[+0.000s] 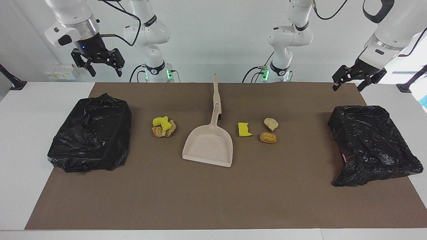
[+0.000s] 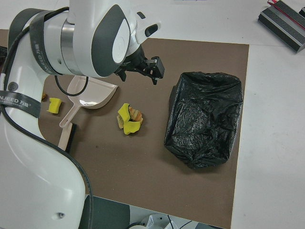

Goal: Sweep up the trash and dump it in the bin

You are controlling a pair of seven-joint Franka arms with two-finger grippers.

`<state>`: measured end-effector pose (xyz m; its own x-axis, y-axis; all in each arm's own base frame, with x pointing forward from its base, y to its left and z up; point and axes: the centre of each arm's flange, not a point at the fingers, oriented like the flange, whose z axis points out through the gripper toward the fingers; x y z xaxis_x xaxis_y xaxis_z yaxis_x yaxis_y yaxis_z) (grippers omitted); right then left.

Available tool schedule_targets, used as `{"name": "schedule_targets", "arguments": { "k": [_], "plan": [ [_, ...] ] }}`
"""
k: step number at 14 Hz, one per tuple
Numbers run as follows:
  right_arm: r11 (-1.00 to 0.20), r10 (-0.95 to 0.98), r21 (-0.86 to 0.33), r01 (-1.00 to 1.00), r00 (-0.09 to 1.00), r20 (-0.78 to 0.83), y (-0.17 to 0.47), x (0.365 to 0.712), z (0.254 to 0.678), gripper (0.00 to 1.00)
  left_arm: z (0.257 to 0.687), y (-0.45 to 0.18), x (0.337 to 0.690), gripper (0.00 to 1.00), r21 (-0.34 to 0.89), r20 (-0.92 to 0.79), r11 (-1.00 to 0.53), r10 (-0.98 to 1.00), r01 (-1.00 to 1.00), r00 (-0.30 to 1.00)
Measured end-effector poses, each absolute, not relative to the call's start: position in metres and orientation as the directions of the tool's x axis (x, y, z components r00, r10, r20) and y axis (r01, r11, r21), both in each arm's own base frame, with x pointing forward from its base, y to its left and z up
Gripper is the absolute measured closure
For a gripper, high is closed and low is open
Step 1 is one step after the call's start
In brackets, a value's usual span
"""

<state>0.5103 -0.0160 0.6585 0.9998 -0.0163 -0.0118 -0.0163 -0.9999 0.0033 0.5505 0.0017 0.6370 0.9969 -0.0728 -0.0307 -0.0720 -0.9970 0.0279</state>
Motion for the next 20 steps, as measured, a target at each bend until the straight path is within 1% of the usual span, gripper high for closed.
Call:
{"name": "schedule_targets", "arguments": {
  "k": [20],
  "plan": [
    [-1.0,-0.017,0.003,-0.017,1.0,-0.024,-0.0165,0.5084,0.6575,0.0,0.6382,-0.0037,0.5499,0.0,0.028,-0.028,-0.994,-0.103,-0.102,0.994]
  ]
}}
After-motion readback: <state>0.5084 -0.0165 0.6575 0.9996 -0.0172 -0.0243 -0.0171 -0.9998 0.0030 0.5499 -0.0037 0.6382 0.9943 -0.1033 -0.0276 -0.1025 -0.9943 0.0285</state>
